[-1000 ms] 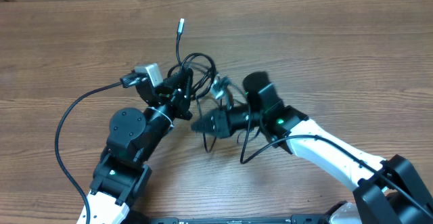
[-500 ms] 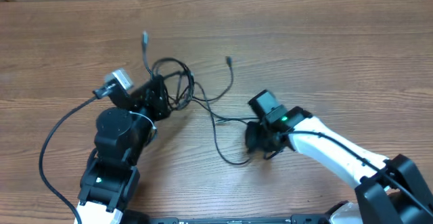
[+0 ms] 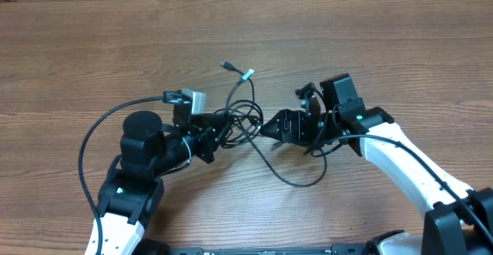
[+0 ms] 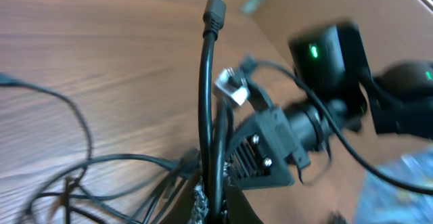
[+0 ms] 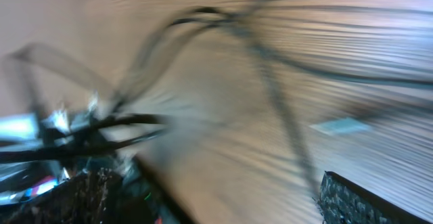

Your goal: Untangle cables

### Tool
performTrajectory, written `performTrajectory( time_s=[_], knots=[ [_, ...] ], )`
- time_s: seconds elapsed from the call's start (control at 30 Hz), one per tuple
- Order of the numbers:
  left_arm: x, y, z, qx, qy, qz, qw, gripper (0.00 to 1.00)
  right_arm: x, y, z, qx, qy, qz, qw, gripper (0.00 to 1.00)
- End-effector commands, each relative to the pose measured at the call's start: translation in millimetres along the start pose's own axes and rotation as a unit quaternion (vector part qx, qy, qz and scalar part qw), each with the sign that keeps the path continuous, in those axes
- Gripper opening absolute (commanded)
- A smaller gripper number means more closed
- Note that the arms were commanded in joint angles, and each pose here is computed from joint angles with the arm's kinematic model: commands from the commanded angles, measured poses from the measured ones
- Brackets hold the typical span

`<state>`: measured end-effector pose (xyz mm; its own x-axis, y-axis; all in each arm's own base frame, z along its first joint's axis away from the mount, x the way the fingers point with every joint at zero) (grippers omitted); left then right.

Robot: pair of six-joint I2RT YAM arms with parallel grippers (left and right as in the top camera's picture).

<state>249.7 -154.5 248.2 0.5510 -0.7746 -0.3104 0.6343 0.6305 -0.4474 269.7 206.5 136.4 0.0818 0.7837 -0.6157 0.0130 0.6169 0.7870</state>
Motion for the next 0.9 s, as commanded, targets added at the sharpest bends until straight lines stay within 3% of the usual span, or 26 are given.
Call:
performTrajectory(
  time_s=[0.0, 0.1, 0.2, 0.23, 0.3, 0.4, 0.5, 0.6, 0.8, 0.87],
  knots=[
    [4, -21, -4, 0.040, 0.024, -0.095, 0.994, 0.04, -4, 44, -11, -0.093, 0.028, 0.086, 0.991, 1.00],
    [8, -30, -4, 0.039, 0.030, -0.145, 0.988, 0.04, 2, 53, -6, -0.114, 0.010, 0.086, 0.990, 1.00],
    [2, -47, 13, 0.063, -0.001, -0.208, 0.976, 0.04, 6, 38, 11, -0.055, -0.048, 0.017, 0.997, 0.82],
    [-2, -54, 22, 0.076, -0.017, -0.227, 0.971, 0.04, 6, 32, 15, -0.042, -0.062, -0.001, 0.997, 0.72],
    [-13, -68, 42, 0.109, -0.055, -0.263, 0.957, 0.04, 4, 17, 20, 0.006, -0.087, -0.046, 0.995, 0.33],
    [-32, -80, 69, 0.143, -0.108, -0.282, 0.943, 0.04, -1, -7, 22, 0.063, -0.114, -0.109, 0.986, 0.15],
    [-48, -74, 88, 0.157, -0.148, -0.263, 0.940, 0.04, -8, -29, 20, 0.102, -0.131, -0.165, 0.972, 0.09],
    [-56, -48, 96, 0.130, -0.158, -0.220, 0.954, 0.04, -16, -43, 21, 0.128, -0.141, -0.193, 0.963, 0.08],
    [-73, 33, 88, -0.036, -0.149, -0.096, 0.983, 0.04, -42, -70, 31, 0.183, -0.162, -0.209, 0.947, 0.08],
    [-79, 61, 77, -0.116, -0.145, -0.049, 0.981, 0.11, -53, -80, 34, 0.207, -0.166, -0.208, 0.941, 0.09]
  ],
)
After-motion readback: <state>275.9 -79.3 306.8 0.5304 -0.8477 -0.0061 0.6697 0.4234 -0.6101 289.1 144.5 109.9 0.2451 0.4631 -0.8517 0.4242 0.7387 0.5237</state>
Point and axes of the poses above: each gripper's point midway between its finger pads, its own x axis out along the fingers, its own y axis along the line the jaws close on, z = x × y, the point moved 3 cm from there along -x, back along the fingers, and after that the axes turned 8 degrees about x, right-handed, at the moved point
